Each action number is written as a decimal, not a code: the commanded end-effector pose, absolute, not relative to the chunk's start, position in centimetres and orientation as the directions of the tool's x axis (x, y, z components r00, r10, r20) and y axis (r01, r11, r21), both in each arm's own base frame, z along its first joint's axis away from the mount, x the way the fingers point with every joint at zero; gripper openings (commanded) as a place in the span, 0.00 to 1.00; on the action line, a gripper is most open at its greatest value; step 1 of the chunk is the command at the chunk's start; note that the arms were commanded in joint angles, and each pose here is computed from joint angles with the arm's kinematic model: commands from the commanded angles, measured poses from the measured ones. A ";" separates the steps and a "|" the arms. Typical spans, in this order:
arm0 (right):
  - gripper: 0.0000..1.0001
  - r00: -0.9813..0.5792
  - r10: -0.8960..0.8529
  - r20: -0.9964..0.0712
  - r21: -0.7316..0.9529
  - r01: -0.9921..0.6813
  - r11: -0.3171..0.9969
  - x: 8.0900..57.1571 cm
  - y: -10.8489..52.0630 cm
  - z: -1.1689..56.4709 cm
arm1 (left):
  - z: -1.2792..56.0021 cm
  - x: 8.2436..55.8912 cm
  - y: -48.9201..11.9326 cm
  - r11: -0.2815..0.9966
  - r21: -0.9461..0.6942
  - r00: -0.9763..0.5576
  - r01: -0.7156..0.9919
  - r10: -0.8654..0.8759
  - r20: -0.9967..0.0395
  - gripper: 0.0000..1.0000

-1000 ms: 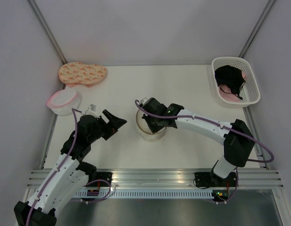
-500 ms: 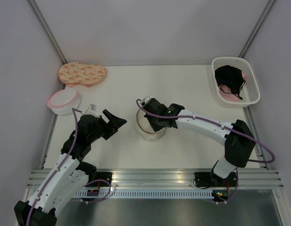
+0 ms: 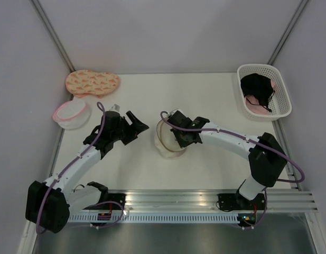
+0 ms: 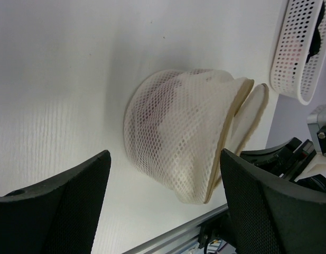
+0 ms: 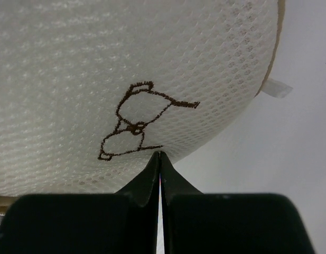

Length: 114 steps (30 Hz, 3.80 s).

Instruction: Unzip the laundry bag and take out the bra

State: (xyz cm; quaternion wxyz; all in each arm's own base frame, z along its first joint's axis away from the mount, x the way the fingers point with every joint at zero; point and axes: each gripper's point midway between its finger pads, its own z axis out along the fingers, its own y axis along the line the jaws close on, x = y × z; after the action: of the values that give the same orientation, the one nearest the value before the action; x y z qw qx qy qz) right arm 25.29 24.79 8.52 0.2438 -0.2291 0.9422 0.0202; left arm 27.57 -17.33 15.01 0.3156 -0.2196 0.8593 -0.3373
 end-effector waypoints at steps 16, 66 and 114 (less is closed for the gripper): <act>0.00 -0.816 -0.359 -0.454 -0.090 -0.358 0.929 27.1 23.0 6.1 | 20.9 31.5 -21.3 0.628 -0.762 -0.669 0.158 -0.500 -0.551 0.79; 0.52 -0.651 -0.290 -0.701 0.123 -0.511 0.851 25.1 31.9 20.2 | 18.4 27.3 -30.3 0.408 -0.856 -0.864 0.317 -0.248 -0.438 0.02; 0.98 -0.706 -0.232 -0.670 0.165 -0.446 0.880 22.9 27.8 17.1 | 10.7 21.9 -23.8 0.673 -0.721 -0.893 0.161 -0.211 -0.397 0.02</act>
State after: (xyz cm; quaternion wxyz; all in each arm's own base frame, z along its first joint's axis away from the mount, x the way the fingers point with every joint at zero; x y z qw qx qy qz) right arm 23.89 25.77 19.02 0.3592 -0.1681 0.9097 0.1228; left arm 22.04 -24.36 11.74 0.2276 -0.0183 0.8769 -0.4229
